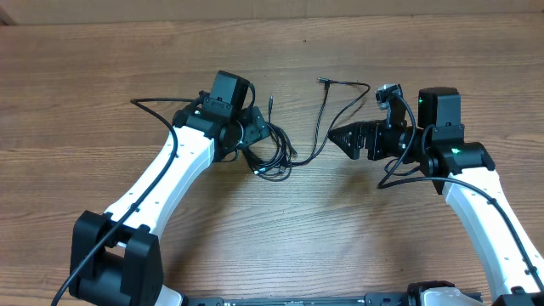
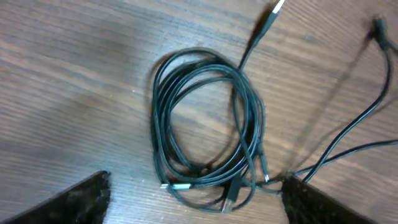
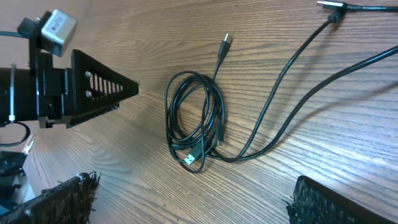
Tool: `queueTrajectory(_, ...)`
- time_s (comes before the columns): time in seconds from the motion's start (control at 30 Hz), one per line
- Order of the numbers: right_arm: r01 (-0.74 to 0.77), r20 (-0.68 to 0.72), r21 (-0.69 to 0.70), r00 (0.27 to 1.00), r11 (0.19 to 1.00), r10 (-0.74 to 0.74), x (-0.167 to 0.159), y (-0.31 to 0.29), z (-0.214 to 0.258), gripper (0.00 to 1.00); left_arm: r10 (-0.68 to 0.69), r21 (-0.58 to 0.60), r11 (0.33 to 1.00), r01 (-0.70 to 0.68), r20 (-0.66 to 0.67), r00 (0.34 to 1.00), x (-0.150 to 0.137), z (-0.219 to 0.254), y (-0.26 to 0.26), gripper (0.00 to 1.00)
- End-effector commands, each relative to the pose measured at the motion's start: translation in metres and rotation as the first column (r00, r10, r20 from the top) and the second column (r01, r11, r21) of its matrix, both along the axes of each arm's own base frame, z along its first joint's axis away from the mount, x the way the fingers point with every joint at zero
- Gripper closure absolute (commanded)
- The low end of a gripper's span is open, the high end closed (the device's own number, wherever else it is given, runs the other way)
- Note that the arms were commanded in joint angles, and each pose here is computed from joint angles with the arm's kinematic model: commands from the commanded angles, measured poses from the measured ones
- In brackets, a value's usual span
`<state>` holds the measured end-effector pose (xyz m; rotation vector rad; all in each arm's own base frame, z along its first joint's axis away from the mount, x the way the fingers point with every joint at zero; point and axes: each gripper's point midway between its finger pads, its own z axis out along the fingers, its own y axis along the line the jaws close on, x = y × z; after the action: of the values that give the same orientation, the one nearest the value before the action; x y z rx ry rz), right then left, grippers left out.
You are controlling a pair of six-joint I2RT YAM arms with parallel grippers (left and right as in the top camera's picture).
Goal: Untangle cables
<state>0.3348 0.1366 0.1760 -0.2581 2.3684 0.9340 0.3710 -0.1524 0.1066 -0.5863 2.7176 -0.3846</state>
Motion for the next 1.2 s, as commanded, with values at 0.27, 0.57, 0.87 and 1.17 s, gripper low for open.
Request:
queueTrajectory(0.27,0.026,-0.018,-0.033,0.999,0.999,-0.026,0.002,-0.004,-0.004,0.00,-0.147,0.016,0.989,0.146,0.117,0.982,0.044,-0.048,-0.049,0.40)
queueTrajectory(0.57,0.024,-0.067,-0.039,0.997,0.999,-0.026,0.003,-0.004,-0.018,0.00,-0.050,-0.084,0.995,0.057,0.076,0.996,0.055,-0.090,-0.069,0.41)
queueTrajectory(0.87,0.019,-0.157,-0.048,0.987,0.999,-0.026,0.003,-0.004,-0.045,0.00,-0.134,-0.048,0.990,0.136,0.057,0.989,0.050,-0.142,-0.088,0.62)
queueTrajectory(1.17,0.063,-0.271,-0.019,0.960,0.998,-0.066,-0.009,-0.003,-0.051,0.00,-0.168,-0.041,0.983,0.179,0.197,0.966,0.075,-0.072,-0.078,0.96)
